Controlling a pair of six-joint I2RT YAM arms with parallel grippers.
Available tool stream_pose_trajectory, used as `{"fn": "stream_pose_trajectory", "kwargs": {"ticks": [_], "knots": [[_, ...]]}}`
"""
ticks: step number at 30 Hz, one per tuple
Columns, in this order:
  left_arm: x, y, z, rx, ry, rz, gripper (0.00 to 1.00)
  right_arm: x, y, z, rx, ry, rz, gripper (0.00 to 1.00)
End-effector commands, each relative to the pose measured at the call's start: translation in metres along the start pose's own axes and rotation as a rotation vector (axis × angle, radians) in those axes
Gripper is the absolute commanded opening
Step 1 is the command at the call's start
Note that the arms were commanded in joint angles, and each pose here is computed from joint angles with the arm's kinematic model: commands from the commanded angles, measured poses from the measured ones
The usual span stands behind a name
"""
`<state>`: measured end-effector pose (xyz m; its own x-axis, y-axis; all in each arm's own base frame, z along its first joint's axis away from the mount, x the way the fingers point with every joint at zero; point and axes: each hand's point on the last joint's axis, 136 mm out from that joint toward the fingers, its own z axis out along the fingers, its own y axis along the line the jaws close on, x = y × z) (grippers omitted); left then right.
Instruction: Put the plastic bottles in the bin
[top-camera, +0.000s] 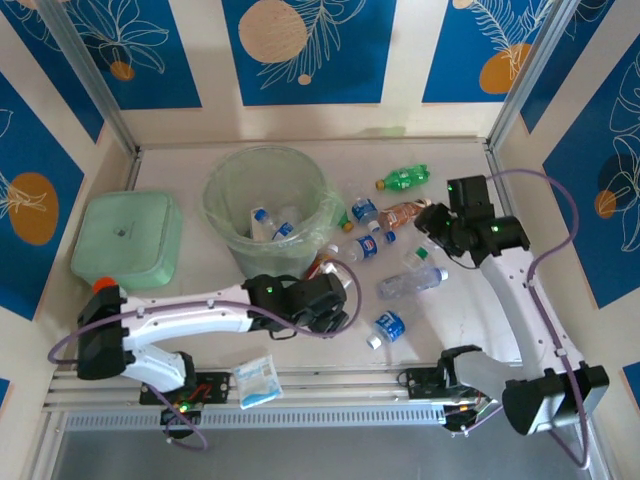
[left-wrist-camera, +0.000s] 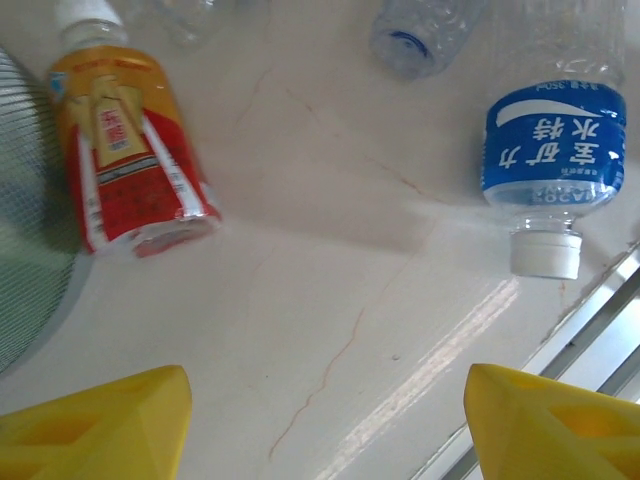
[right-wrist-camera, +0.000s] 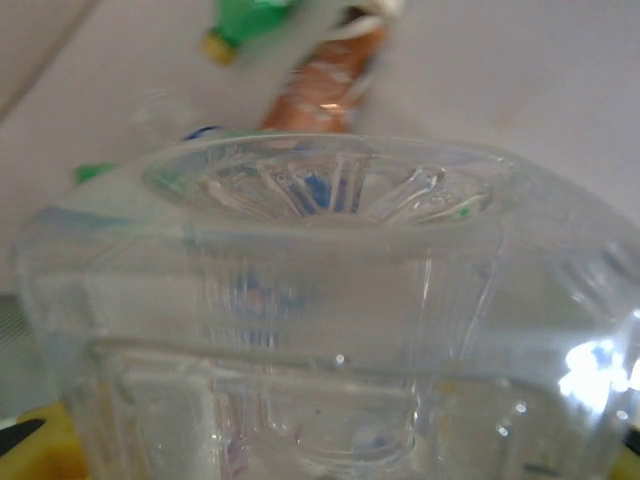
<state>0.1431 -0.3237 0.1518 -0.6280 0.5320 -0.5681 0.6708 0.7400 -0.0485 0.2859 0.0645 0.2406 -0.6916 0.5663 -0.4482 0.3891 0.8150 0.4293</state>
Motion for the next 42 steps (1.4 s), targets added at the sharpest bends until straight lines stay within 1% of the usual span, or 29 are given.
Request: {"fn": "stream_pose_trajectory", "kwargs": {"ticks": [1,8,12,15,17,22,26,31,34,38,42], "knots": [[0.005,0.028,-0.014,-0.071,-0.030,-0.062,0.73,0.007,0.044,-0.016,-0.079,-0.003,-0.106,0.49],[0.022,0.070,-0.034,-0.126,-0.054,-0.157,0.74,0.021,0.172,-0.076,-0.385,-0.105,-0.393,0.49],[0.027,0.082,-0.043,-0.133,-0.076,-0.191,0.74,0.028,0.220,-0.100,-0.493,-0.138,-0.464,0.49],[0.030,0.087,-0.048,-0.137,-0.087,-0.203,0.74,0.035,0.252,-0.104,-0.566,-0.133,-0.494,0.49],[0.031,0.088,-0.049,-0.136,-0.090,-0.208,0.74,0.041,0.272,-0.101,-0.598,-0.133,-0.514,0.50],[0.031,0.082,-0.049,-0.099,-0.088,-0.210,0.74,0.059,0.314,-0.076,-0.651,-0.112,-0.555,0.50],[0.032,0.083,-0.051,-0.095,-0.091,-0.212,0.74,0.073,0.337,-0.052,-0.650,-0.088,-0.582,0.50],[0.034,0.083,-0.054,-0.078,-0.104,-0.209,0.74,0.084,0.345,-0.027,-0.615,-0.048,-0.596,0.53],[0.033,0.082,-0.056,-0.070,-0.106,-0.199,0.75,0.087,0.343,-0.017,-0.587,-0.036,-0.597,0.58],[0.030,0.081,-0.059,-0.068,-0.111,-0.185,0.79,0.088,0.342,-0.016,-0.583,-0.032,-0.593,0.70],[0.028,0.079,-0.059,-0.059,-0.115,-0.176,0.83,0.083,0.344,-0.026,-0.604,-0.049,-0.589,0.74]]}}
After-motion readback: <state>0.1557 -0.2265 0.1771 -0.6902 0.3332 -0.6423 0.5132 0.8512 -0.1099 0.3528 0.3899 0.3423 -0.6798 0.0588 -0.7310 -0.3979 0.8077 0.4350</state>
